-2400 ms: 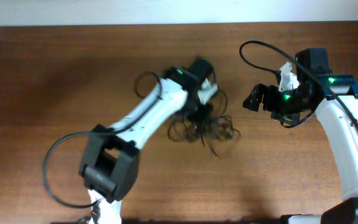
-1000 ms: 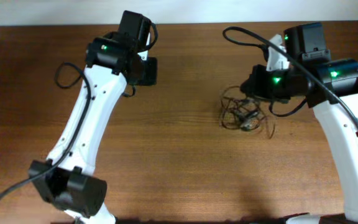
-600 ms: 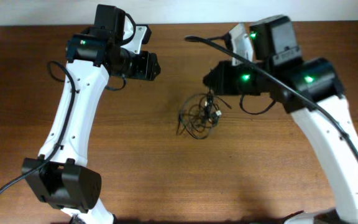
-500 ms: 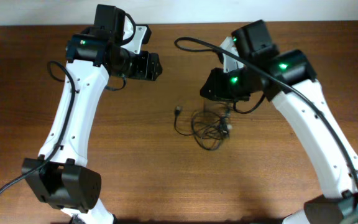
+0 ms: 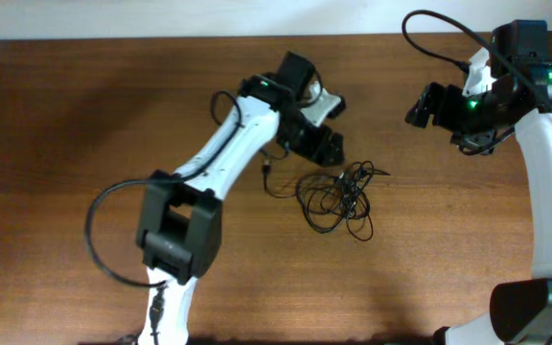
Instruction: Untangle cables
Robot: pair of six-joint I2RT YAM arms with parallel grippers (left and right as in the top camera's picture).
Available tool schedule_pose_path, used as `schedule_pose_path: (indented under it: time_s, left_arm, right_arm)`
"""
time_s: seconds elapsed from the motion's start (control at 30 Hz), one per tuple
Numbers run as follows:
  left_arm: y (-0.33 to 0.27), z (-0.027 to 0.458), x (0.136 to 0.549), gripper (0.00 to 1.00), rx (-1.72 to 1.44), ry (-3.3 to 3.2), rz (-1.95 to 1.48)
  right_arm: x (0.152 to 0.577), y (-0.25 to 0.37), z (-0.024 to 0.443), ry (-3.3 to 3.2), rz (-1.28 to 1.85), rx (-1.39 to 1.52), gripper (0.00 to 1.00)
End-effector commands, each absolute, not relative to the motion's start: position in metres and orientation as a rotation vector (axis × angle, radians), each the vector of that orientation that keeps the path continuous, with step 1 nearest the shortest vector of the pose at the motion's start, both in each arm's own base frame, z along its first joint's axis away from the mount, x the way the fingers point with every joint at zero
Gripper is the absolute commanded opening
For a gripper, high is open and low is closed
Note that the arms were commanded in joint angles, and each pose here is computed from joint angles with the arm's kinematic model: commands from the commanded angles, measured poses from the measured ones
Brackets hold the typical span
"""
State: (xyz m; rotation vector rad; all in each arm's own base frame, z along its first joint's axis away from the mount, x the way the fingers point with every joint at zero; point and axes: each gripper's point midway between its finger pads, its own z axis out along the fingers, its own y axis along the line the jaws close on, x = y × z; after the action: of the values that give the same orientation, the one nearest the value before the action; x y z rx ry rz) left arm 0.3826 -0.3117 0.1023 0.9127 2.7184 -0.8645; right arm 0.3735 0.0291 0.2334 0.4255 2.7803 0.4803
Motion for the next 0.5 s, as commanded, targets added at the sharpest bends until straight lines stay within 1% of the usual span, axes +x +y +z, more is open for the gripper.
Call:
schedule_pose_path:
  time_s: [0.0,0.1,0.17,0.2,0.27,0.33,0.37,0.43,0.47]
  left_arm:
    - [-0.346,0.073,0.357,0.66,1.052,2.733,-0.908]
    - [-0.369,0.062,0.344,0.54,1.129,2.703,-0.915]
    - [-0.370,0.063,0.345,0.43,1.131,2.694,-0.913]
    - [-0.370,0.062,0.345,0.41,1.131,2.692,-0.910]
    - [-0.371,0.061,0.345,0.79,1.138,2.689,-0.895]
    - [-0.374,0.065,0.347,0.81,1.137,2.673,-0.914]
    - [-0.373,0.089,0.363,0.86,1.092,2.617,-1.020]
    - [-0.364,0.126,0.389,0.87,1.014,2.519,-1.175]
    - [-0.361,0.138,0.394,0.86,0.992,2.483,-1.260]
  right_arm:
    - [0.373,0.027,0.242,2.759,0.456,0.377,0.95]
    - [0.373,0.027,0.242,2.760,0.455,0.377,0.95]
    - [0.373,0.027,0.242,2.759,0.455,0.377,0.95]
    - [0.373,0.027,0.242,2.759,0.455,0.377,0.95]
    - [0.372,0.027,0.241,2.760,0.455,0.377,0.95]
    - [0.372,0.027,0.241,2.762,0.454,0.373,0.95]
    - [0.372,0.027,0.241,2.761,0.455,0.373,0.95]
    - [0.372,0.027,0.241,2.761,0.455,0.372,0.95]
    - [0.372,0.027,0.241,2.762,0.455,0.373,0.95]
